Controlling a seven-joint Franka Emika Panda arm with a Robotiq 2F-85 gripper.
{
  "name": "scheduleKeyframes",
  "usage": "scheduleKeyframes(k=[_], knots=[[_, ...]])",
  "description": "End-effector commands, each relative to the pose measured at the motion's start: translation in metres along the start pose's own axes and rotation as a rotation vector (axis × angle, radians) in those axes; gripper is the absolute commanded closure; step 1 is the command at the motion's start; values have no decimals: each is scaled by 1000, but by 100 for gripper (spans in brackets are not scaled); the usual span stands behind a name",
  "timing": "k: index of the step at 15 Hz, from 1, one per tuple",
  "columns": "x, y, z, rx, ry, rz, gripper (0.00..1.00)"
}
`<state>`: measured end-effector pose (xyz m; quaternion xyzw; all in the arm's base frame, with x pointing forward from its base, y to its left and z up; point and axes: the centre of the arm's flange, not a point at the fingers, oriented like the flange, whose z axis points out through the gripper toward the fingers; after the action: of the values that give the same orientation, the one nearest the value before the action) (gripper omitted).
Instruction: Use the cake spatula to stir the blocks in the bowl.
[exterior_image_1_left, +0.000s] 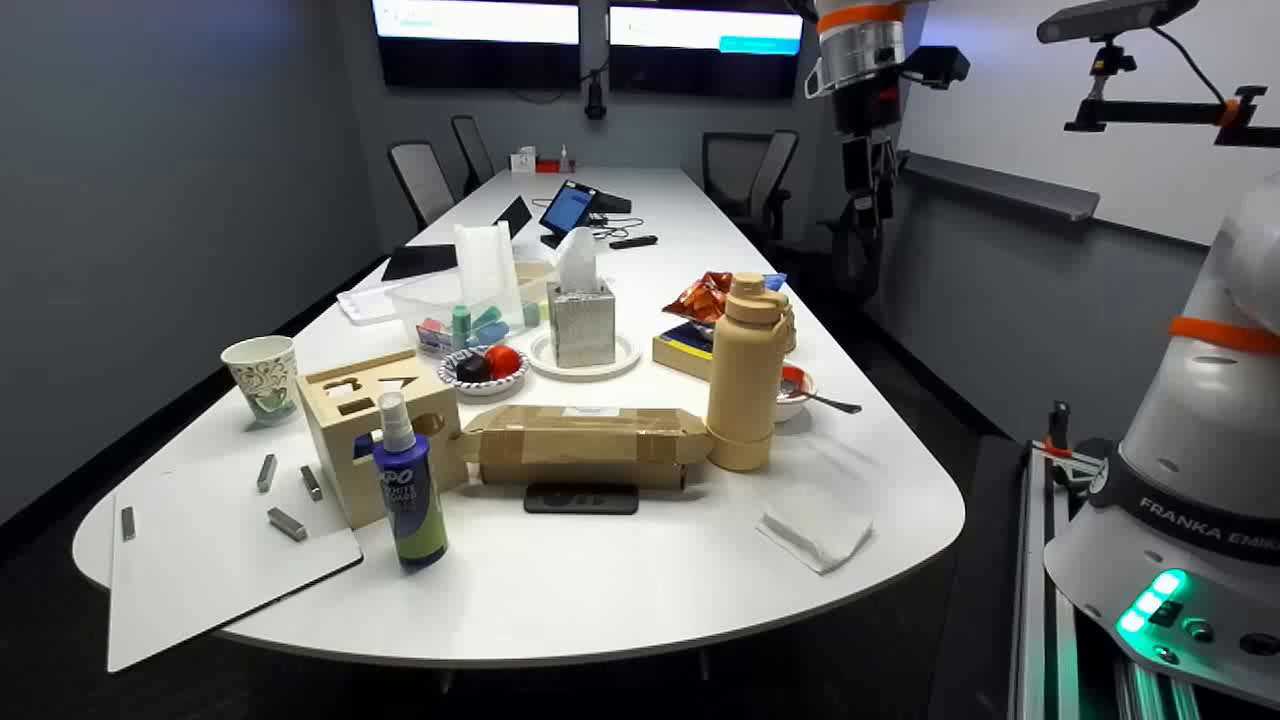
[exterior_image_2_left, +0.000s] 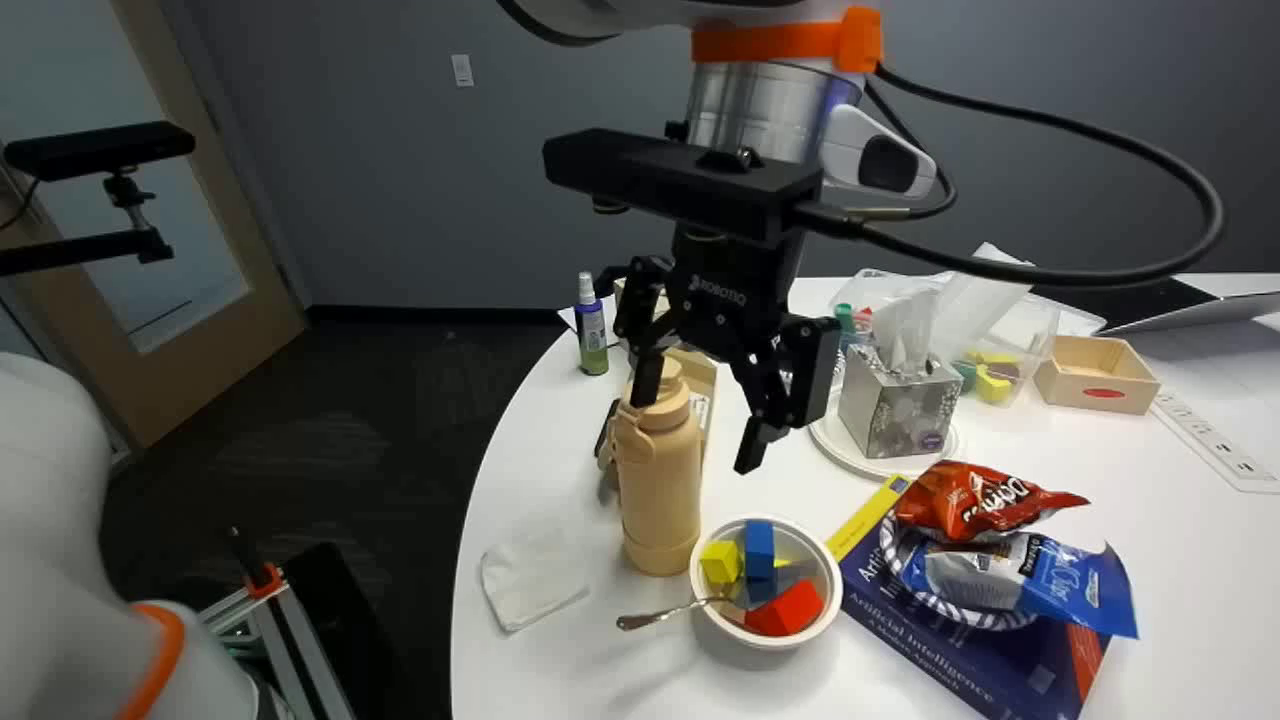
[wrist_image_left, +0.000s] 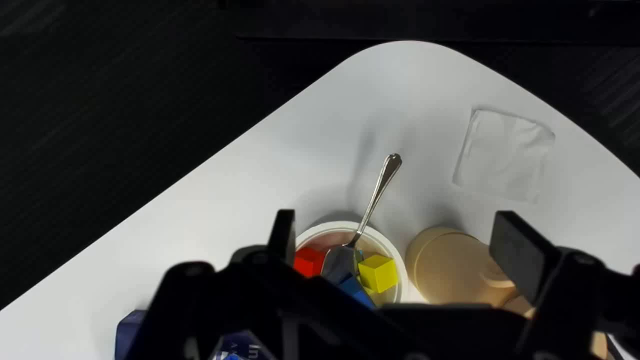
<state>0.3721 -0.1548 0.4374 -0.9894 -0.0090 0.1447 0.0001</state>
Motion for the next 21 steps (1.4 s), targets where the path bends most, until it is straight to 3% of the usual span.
scheduleKeyframes(k=[1,3,8,15,21], knots=[[0,0,0,0,0,0,0],[0,0,0,0,1,0,0],[14,13,27,199,4,35,0],[27,48,97,399,38,111,0],[54,70,156,503,78,182,0]])
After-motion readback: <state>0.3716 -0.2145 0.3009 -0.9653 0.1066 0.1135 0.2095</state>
